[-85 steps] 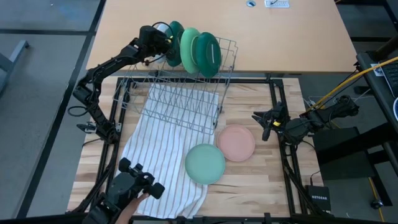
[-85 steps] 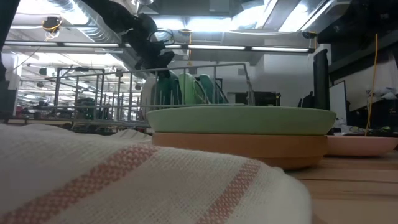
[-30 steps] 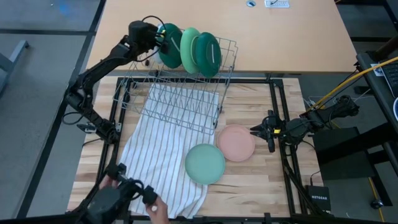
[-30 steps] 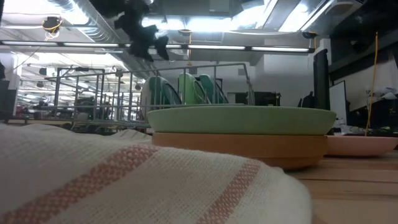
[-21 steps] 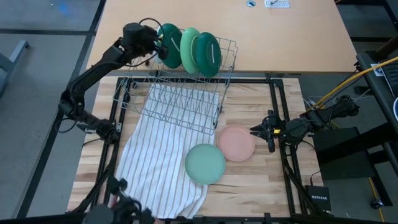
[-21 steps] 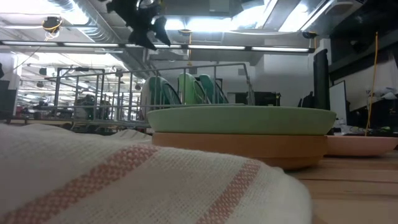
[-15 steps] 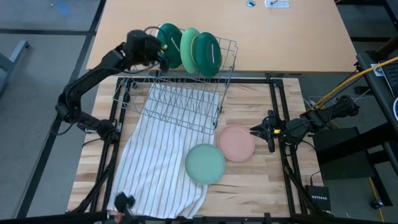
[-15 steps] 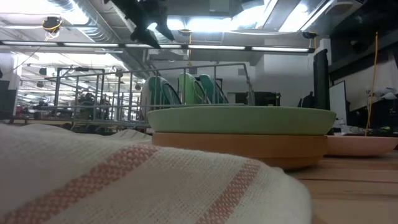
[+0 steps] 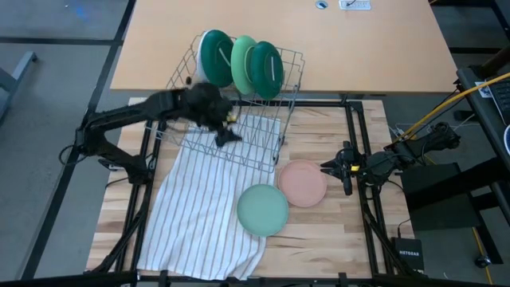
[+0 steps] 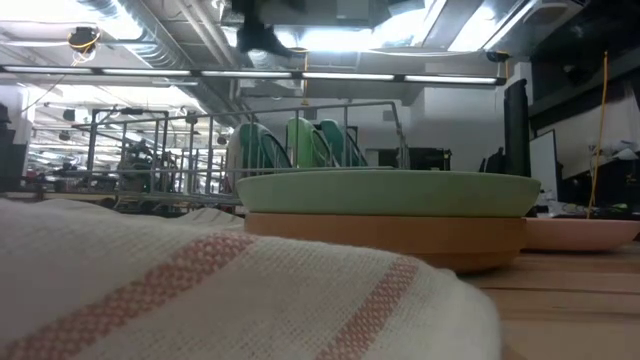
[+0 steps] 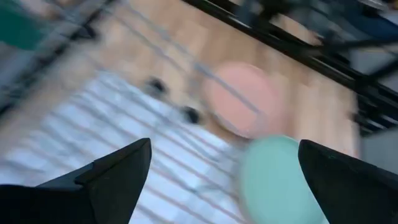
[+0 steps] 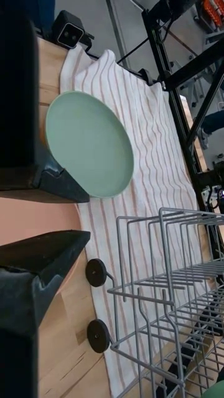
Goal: Sort dishes
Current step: Put the light green plate into the dishwasher rack
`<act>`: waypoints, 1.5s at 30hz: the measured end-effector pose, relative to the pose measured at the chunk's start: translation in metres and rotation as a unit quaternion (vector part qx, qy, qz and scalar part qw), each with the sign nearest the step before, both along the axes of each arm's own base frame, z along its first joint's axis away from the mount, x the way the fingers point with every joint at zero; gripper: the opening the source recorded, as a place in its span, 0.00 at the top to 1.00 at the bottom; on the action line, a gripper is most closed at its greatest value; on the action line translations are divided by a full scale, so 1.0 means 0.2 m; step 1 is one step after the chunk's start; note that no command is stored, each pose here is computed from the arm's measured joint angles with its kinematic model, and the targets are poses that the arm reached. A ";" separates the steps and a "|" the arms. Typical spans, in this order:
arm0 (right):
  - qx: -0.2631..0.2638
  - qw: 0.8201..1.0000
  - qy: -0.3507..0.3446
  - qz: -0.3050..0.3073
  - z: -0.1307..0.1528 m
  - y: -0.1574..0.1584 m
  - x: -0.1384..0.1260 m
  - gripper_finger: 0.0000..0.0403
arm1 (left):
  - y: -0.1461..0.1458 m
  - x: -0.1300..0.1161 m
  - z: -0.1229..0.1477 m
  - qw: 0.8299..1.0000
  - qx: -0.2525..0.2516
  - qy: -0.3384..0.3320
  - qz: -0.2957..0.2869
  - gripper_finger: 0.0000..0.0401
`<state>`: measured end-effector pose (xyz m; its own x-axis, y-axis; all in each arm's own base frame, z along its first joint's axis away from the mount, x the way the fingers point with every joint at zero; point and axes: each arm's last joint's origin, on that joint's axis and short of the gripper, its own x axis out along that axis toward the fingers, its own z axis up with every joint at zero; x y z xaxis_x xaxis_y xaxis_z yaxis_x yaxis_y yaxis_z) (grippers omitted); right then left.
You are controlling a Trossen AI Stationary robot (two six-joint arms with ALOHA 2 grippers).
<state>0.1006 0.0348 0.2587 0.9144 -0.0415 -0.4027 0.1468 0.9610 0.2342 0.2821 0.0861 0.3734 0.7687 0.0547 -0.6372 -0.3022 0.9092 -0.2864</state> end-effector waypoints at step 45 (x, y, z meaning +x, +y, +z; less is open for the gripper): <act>0.000 1.000 0.000 0.000 0.00 0.00 0.00 0.79 | -1.37 0.56 -0.95 0.946 0.020 0.102 -0.307 0.03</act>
<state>0.1006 0.0348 0.2587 0.9144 -0.0419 -0.4027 0.1470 0.9611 0.2339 0.3933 -0.1882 0.1827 0.5244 -0.3349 -0.7828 0.2411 0.9402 -0.2407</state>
